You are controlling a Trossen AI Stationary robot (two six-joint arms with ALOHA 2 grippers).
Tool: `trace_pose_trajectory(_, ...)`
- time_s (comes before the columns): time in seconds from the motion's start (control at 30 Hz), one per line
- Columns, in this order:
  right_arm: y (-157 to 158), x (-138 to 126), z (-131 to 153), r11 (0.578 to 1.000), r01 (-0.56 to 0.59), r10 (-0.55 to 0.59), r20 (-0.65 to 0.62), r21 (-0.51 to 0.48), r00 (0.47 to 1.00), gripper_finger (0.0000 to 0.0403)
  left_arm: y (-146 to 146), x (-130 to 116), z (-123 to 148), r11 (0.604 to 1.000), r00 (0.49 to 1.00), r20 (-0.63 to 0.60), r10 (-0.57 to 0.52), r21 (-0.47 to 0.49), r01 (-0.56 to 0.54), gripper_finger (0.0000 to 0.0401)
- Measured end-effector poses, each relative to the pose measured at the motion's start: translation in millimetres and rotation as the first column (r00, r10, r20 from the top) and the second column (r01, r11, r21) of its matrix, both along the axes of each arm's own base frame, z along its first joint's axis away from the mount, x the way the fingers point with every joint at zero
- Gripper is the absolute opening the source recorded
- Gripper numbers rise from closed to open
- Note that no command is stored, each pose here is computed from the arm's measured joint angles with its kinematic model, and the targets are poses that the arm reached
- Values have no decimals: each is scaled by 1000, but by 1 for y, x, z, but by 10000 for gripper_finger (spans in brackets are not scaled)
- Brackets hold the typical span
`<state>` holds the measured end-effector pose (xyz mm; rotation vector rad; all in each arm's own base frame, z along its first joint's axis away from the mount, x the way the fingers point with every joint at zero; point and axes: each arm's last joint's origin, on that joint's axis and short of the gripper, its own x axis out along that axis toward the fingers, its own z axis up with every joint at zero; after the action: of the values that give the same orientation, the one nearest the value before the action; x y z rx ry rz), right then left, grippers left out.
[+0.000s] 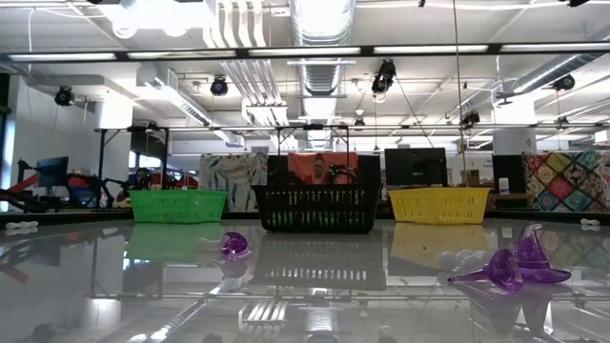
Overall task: Sort Halloween decoration
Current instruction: Put the white bone into the yellow bin
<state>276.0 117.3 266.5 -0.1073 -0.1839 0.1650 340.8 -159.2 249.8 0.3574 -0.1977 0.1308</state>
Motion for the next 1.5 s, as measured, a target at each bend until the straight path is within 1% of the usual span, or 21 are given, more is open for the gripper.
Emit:
trace_pose_trajectory(0.07,0,0,0,1000,-6,6,2,-8,1000,75,0,0,0,1000,1000,0,0,0,0,0)
trace_pose_trajectory(0.2,0,0,0,1000,-9,9,6,-28,1000,21,0,0,0,1000,1000,0,1,1,-1,0)
trace_pose_trajectory(0.37,0,0,0,1000,-9,9,5,-28,1000,15,0,0,0,1000,1000,0,3,1,-3,0)
trace_pose_trajectory(0.43,0,0,0,1000,-5,5,4,-26,1000,15,1,0,0,1000,1000,-4,27,-6,-27,6)
trace_pose_trajectory(0.53,0,0,0,1000,-2,2,3,-26,1000,14,1,0,0,998,999,-8,54,-12,-54,29)
trace_pose_trajectory(0.73,-2,0,1,1000,14,-14,6,-14,1000,13,2,0,-1,997,997,-15,70,-13,-70,96)
trace_pose_trajectory(0.83,-5,-2,4,997,81,-81,0,5,997,13,4,-1,-4,983,982,-53,180,-17,-181,126)
trace_pose_trajectory(0.9,-11,-5,7,980,197,-196,-38,21,980,13,5,-2,-7,960,956,-95,278,-10,-280,141)
trace_pose_trajectory(0.93,-17,-7,7,959,281,-278,-69,30,958,13,5,-3,-9,945,939,-114,326,-3,-328,146)
trace_pose_trajectory(0.97,-23,-9,8,929,368,-363,-108,33,926,13,5,-4,-10,930,922,-126,366,-1,-369,150)
trace_pose_trajectory(1.0,-31,-12,7,889,457,-447,-155,29,881,13,4,-6,-11,913,905,-135,404,-1,-408,152)
trace_pose_trajectory(1.07,-49,-19,3,791,611,-588,-252,19,769,13,4,-8,-11,887,877,-148,457,-1,-463,154)
trace_pose_trajectory(1.1,-59,-23,-1,740,672,-637,-307,10,707,13,3,-9,-11,878,868,-151,473,-2,-479,154)
trace_pose_trajectory(1.17,-83,-32,-9,638,769,-693,-410,33,593,13,4,-9,-11,870,860,-154,486,-3,-492,154)
trace_pose_trajectory(1.27,-120,-47,-24,480,876,-708,-571,41,415,13,4,-9,-11,872,865,-150,479,-30,-488,153)
trace_pose_trajectory(1.37,-151,-61,-40,358,934,-650,-718,0,250,13,4,-9,-9,889,887,-138,440,-69,-452,145)
trace_pose_trajectory(1.43,-170,-67,-49,306,952,-582,-794,-14,175,13,5,-10,-7,901,901,-130,413,-86,-426,137)
trace_pose_trajectory(1.47,-178,-68,-53,289,957,-546,-825,-25,143,13,6,-10,-6,906,908,-126,400,-95,-412,132)
trace_pose_trajectory(1.5,-185,-69,-58,282,959,-514,-849,-35,120,13,6,-10,-5,910,913,-121,389,-102,-401,128)
